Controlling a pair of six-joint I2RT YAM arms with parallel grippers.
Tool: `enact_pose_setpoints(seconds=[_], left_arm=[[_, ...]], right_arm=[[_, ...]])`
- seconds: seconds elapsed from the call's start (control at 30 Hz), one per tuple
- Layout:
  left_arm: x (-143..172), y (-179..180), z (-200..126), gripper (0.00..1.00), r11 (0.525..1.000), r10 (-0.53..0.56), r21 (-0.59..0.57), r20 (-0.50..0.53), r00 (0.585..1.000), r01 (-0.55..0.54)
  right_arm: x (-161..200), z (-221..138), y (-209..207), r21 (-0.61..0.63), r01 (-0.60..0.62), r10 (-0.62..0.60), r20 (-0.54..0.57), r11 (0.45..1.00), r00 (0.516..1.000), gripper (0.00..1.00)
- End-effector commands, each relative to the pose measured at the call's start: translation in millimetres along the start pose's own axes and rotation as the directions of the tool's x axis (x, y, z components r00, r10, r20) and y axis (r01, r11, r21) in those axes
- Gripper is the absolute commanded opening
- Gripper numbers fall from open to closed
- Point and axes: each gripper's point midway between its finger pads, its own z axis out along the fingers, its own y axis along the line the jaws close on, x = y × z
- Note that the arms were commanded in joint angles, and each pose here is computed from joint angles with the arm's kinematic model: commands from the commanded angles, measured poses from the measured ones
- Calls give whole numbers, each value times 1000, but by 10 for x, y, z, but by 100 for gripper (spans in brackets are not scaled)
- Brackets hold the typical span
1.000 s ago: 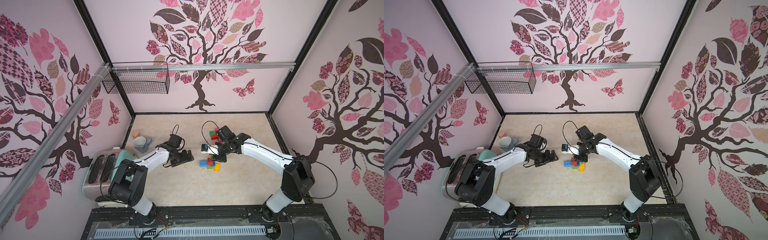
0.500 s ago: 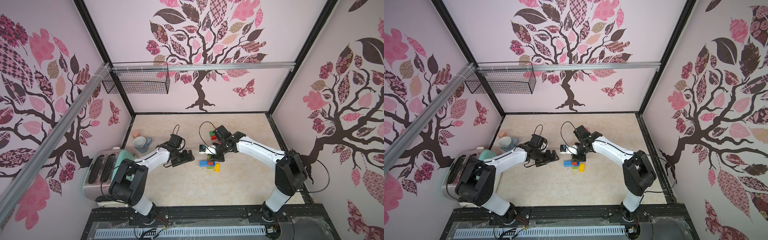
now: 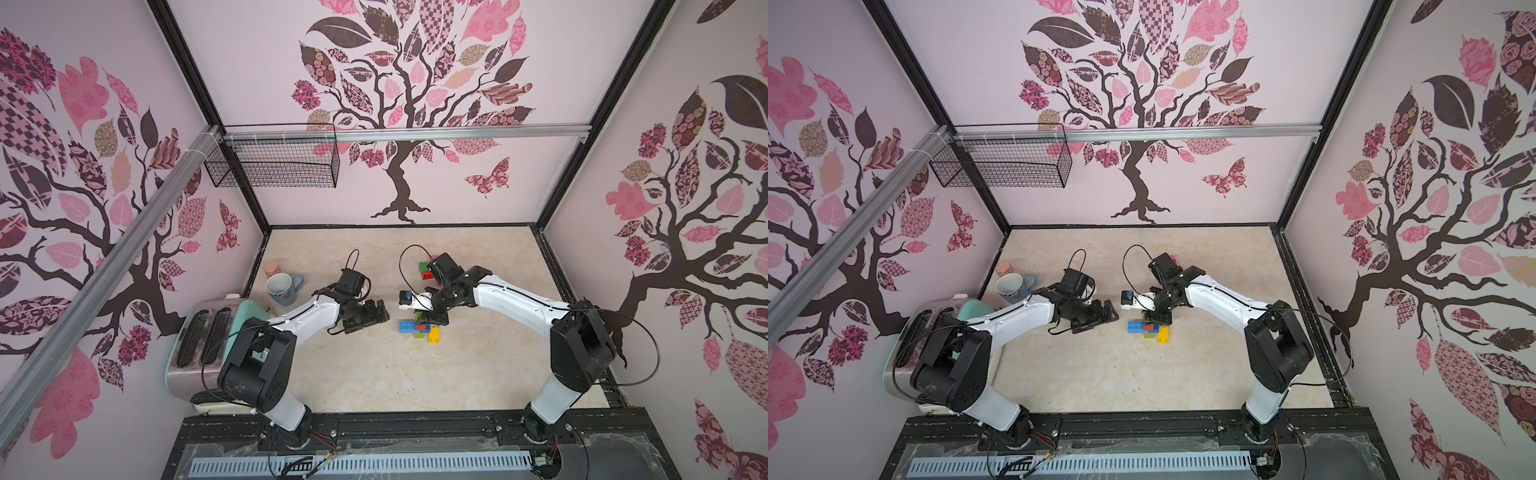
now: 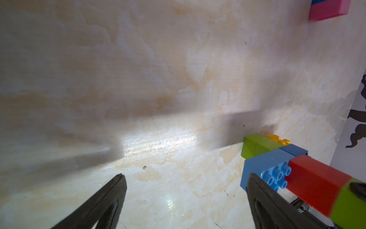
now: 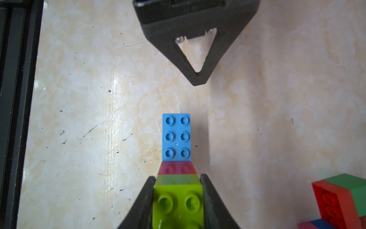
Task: Assemble the number 4 with lego
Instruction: Assemble the lego brick with the lego brick.
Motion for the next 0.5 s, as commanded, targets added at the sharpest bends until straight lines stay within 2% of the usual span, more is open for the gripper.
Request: enact_pose_setpoints(seconds=[0.0,0.1,0.2,0.27,0.43,0.47], left_arm=[[-32,-88,12,98,1000,20,18,2,1000,-20],[-34,-96,19,98,1000,21,17,5,1000,-21],[-39,-91,13,98,1000,21,14,8,1000,-21],[-41,-92,-5,98,1000,26,12,11,1000,-26],[-32,-73,15,98,999,32,1,-1,999,-32],[-32,-71,29,98,999,33,0,-4,999,-33]], right_arm=[[408,150,257,-84,-77,65,-134,993,989,0],[479,180,235,-71,-83,71,-165,994,984,0],[757,281,277,-80,-121,93,-285,989,954,0],[834,318,294,-81,-134,103,-313,988,944,0],[560,209,234,-68,-107,91,-208,992,974,1],[481,173,203,-58,-95,83,-177,994,981,8]])
